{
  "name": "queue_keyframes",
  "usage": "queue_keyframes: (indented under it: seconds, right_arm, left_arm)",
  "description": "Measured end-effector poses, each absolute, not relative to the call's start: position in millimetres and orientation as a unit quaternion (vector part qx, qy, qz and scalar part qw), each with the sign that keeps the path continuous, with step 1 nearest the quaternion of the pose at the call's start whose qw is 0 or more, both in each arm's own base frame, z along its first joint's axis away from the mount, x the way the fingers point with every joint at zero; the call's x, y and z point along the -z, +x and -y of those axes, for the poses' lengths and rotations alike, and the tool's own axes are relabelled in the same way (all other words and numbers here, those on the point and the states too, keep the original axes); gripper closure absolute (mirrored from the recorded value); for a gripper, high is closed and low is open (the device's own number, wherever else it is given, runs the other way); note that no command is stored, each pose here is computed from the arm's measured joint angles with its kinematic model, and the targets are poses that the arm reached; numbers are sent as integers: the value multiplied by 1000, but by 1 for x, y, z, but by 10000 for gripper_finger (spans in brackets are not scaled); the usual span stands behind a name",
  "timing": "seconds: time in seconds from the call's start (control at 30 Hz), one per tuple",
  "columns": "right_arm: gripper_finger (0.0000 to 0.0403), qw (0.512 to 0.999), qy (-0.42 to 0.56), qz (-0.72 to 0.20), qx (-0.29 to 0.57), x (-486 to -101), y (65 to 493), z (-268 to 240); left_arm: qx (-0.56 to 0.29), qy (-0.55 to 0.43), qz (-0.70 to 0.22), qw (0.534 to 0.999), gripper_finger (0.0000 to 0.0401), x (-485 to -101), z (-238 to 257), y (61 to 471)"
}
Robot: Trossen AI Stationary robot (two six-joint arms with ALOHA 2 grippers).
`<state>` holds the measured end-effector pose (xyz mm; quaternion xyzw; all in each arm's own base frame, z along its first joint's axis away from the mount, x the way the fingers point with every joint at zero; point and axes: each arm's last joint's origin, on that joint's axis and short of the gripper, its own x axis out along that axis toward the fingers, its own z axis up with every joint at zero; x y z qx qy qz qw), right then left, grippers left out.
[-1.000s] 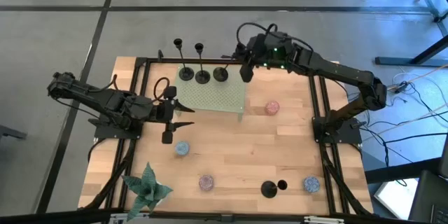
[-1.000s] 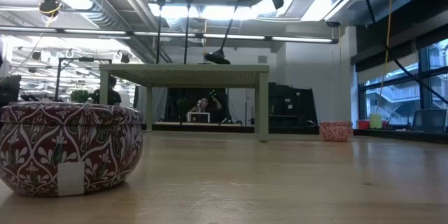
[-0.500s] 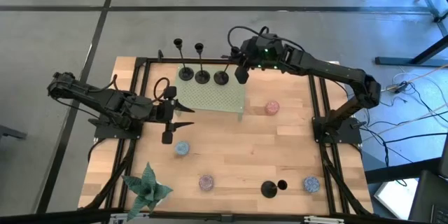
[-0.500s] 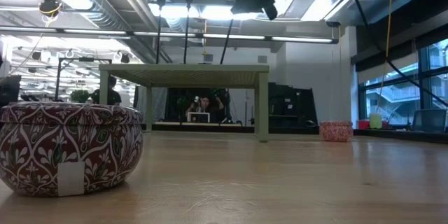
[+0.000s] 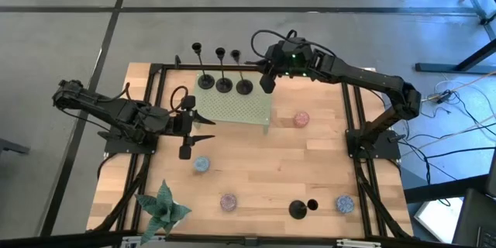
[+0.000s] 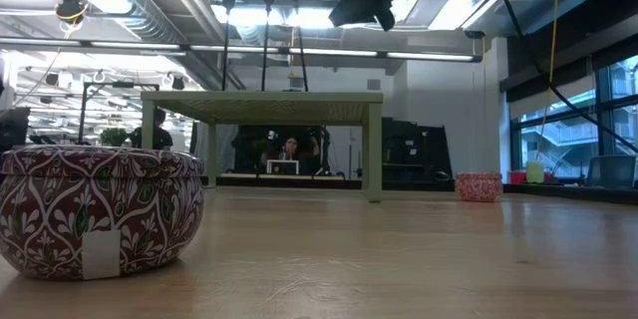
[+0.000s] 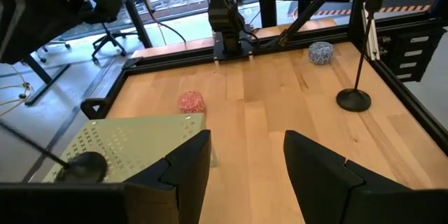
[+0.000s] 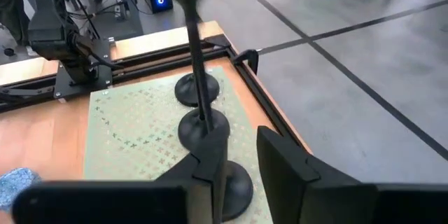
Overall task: Pick & Place candle stick holders
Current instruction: Put the black candle holder on the shelf aligned with the other black candle holders
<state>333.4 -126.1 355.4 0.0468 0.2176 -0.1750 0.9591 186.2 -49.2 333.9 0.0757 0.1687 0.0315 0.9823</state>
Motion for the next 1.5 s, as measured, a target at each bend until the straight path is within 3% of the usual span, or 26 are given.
queue_keyframes:
  seconds: [0.3, 0.77, 1.13, 1.5]
  right_arm:
    - [283, 960, 46, -213, 175, -356, 334, 126]
    - [279, 961, 46, -210, 175, -357, 334, 126]
    - [273, 975, -20, -216, 58, -370, 323, 105]
    - [207, 969, -31, -245, -14, -387, 299, 53]
  left_arm:
    - [-31, 76, -169, 982, 223, -334, 49, 186]
    - [-31, 76, -169, 982, 223, -334, 49, 186]
    - [-32, 71, -169, 983, 223, -334, 49, 186]
    - [-32, 71, -168, 983, 223, -334, 49, 186]
